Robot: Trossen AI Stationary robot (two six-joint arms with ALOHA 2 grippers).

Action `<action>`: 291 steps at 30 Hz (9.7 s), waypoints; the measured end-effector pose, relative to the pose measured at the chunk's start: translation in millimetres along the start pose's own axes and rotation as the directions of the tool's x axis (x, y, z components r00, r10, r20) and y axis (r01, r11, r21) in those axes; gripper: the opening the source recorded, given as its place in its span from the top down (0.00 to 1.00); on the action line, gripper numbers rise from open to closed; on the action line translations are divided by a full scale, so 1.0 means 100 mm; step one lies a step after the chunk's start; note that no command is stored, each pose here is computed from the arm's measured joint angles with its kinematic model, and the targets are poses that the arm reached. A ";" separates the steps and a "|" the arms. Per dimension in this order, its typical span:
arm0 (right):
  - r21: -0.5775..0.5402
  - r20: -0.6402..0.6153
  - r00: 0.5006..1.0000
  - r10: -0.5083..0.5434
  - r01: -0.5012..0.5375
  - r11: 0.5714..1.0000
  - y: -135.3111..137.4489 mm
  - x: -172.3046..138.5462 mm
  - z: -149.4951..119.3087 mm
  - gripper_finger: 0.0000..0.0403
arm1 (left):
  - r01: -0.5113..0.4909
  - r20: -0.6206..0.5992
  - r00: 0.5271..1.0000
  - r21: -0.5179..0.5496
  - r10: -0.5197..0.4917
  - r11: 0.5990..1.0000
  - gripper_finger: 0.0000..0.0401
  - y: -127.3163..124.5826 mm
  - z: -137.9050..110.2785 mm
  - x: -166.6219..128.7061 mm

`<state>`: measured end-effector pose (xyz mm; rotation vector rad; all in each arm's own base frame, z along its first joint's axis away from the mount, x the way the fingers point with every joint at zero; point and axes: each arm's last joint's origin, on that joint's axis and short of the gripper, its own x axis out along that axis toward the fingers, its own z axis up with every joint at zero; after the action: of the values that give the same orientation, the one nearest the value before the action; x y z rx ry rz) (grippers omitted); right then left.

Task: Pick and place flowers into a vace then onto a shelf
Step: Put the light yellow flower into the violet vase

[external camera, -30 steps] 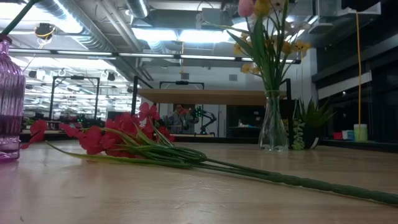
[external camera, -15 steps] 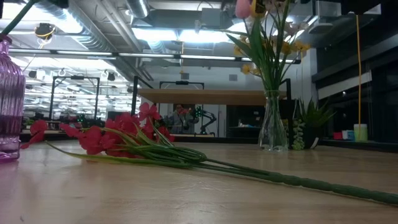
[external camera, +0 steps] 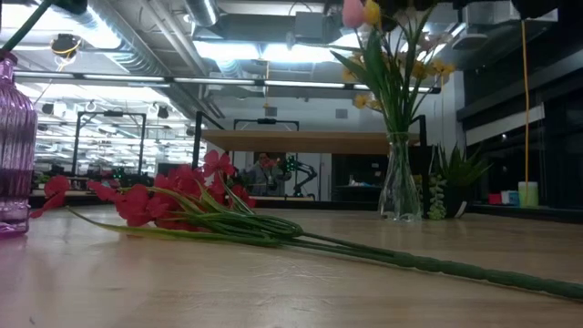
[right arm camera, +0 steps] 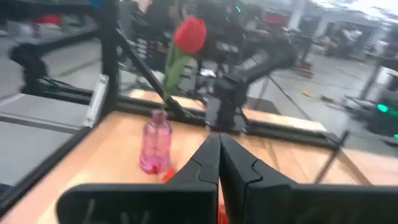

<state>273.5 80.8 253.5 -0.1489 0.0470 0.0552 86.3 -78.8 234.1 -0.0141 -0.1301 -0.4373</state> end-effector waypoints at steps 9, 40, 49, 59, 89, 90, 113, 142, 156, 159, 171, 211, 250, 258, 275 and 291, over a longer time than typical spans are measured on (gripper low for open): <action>0.063 -0.004 0.993 -0.115 0.115 0.991 0.23 0.09 -0.14 0.99 | 0.060 0.021 0.998 0.003 -0.060 0.998 1.00 -0.11 -0.01 0.14; 0.103 0.103 0.984 -0.148 0.138 0.985 0.42 0.23 -0.18 0.99 | 0.248 -0.009 0.968 0.165 -0.250 0.954 1.00 -0.22 -0.11 0.03; 0.086 0.117 0.982 -0.150 0.141 0.986 0.42 0.23 -0.17 0.99 | 0.182 0.157 0.968 0.112 -0.198 0.977 1.00 -0.07 -0.37 -0.11; 0.093 0.122 0.980 -0.155 0.144 0.985 0.41 0.23 -0.16 0.99 | 0.160 0.121 0.979 0.045 -0.165 0.986 1.00 -0.02 -0.42 -0.05; 0.119 0.120 0.981 -0.154 0.140 0.983 0.41 0.23 -0.16 0.99 | 0.154 0.073 0.985 0.058 -0.158 0.986 1.00 -0.08 -0.55 0.16; 0.119 0.120 0.981 -0.154 0.139 0.983 0.41 0.23 -0.16 0.99 | 0.141 0.066 0.987 0.057 -0.145 0.988 1.00 -0.08 -0.55 0.17; 0.119 0.120 0.981 -0.153 0.139 0.983 0.41 0.23 -0.16 0.99 | 0.110 0.013 0.994 0.046 -0.111 0.993 1.00 -0.08 -0.62 0.20; 0.126 0.120 0.981 -0.154 0.138 0.982 0.41 0.23 -0.17 0.99 | 0.059 -0.090 0.994 -0.012 -0.060 0.998 0.99 -0.09 -0.76 0.24; 0.149 0.120 0.981 -0.154 0.135 0.980 0.41 0.23 -0.16 0.99 | 0.042 -0.125 0.991 -0.024 -0.045 0.999 0.99 -0.09 -0.80 0.24; 0.149 0.121 0.981 -0.152 0.134 0.980 0.41 0.23 -0.16 0.99 | 0.039 -0.144 0.989 -0.031 -0.043 0.999 0.99 -0.09 -0.82 0.24; 0.148 0.120 0.981 -0.152 0.134 0.980 0.41 0.23 -0.16 0.99 | 0.034 -0.181 0.983 -0.053 -0.043 0.998 0.99 -0.09 -0.86 0.23; 0.192 0.106 0.983 -0.150 0.128 0.973 0.41 0.23 -0.18 0.99 | 0.012 -0.264 0.964 -0.116 -0.042 0.993 0.89 -0.09 -0.94 0.22; 0.191 0.106 0.983 -0.149 0.127 0.973 0.41 0.23 -0.18 0.99 | 0.010 -0.263 0.964 -0.092 -0.034 0.996 0.89 -0.09 -0.94 0.21; 0.191 0.106 0.983 -0.149 0.127 0.973 0.42 0.23 -0.18 0.99 | -0.029 -0.262 0.965 -0.079 0.007 0.996 0.87 -0.07 -0.94 0.21; 0.191 0.106 0.983 -0.149 0.127 0.973 0.41 0.23 -0.18 0.99 | 0.006 -0.221 0.975 -0.058 -0.018 0.998 0.89 -0.08 -0.89 0.22; 0.193 0.105 0.983 -0.148 0.126 0.973 0.42 0.23 -0.18 0.99 | -0.030 -0.232 0.973 -0.036 0.021 0.999 0.91 -0.07 -0.90 0.22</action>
<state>293.4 120.4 228.3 0.0387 -0.0769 -0.0791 113.8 -97.8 147.1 -0.0033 0.1083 -0.4130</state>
